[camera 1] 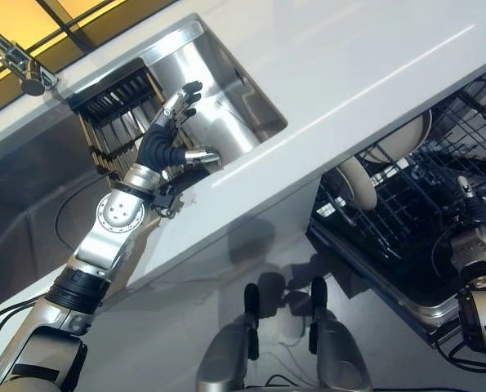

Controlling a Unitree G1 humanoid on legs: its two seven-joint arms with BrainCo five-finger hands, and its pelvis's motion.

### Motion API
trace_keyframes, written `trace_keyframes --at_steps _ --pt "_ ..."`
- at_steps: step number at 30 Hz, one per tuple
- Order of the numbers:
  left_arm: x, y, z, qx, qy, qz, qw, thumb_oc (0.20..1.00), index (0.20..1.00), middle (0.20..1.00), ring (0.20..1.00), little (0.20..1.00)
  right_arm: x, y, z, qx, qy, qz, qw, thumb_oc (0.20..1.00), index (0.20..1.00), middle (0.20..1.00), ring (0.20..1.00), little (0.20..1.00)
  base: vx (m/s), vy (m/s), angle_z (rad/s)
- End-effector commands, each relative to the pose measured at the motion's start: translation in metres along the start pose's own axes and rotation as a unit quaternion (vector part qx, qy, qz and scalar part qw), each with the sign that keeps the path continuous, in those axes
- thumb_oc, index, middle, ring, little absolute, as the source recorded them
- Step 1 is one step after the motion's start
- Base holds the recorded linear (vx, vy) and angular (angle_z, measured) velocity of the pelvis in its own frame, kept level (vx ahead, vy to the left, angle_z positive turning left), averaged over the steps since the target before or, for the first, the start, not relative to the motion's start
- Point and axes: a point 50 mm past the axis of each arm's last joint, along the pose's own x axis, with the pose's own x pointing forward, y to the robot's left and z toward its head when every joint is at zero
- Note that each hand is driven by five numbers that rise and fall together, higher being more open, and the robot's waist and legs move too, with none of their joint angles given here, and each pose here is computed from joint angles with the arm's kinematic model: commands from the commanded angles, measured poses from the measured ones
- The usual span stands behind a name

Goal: Pick up plates and place into dishwasher.

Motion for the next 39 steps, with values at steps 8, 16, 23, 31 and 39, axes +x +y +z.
trace_keyframes --at_steps 8,16,23,31,39 --pt "0.015 0.004 0.021 -0.012 -0.052 -0.005 0.999 1.000 1.000 1.000 1.000 1.000 -0.010 0.135 0.038 0.053 -0.044 0.257 0.964 1.000 1.000 1.000 1.000 1.000 0.01 -0.036 -0.02" --pt "0.013 0.013 0.019 -0.014 -0.041 0.003 0.999 1.000 1.000 1.000 1.000 1.000 -0.019 0.166 0.078 0.051 -0.092 0.283 0.953 1.000 1.000 1.000 1.000 1.000 0.02 -0.034 0.08" --pt "0.004 0.023 0.015 -0.016 -0.027 0.011 0.999 1.000 1.000 1.000 1.000 1.000 -0.023 0.170 0.109 0.049 -0.116 0.274 0.953 1.000 1.000 1.000 1.000 1.000 0.03 -0.043 0.09" --pt "0.001 0.026 0.017 -0.020 -0.034 0.001 0.999 1.000 1.000 1.000 1.000 1.000 -0.021 0.162 0.125 0.069 -0.137 0.241 0.958 1.000 1.000 1.000 1.000 1.000 -0.01 -0.025 0.07" --pt "0.003 0.026 0.023 -0.023 -0.055 -0.009 0.998 1.000 1.000 1.000 1.000 1.000 -0.012 0.132 0.114 0.017 -0.151 0.165 0.975 1.000 1.000 1.000 1.000 1.000 -0.04 0.046 0.01"
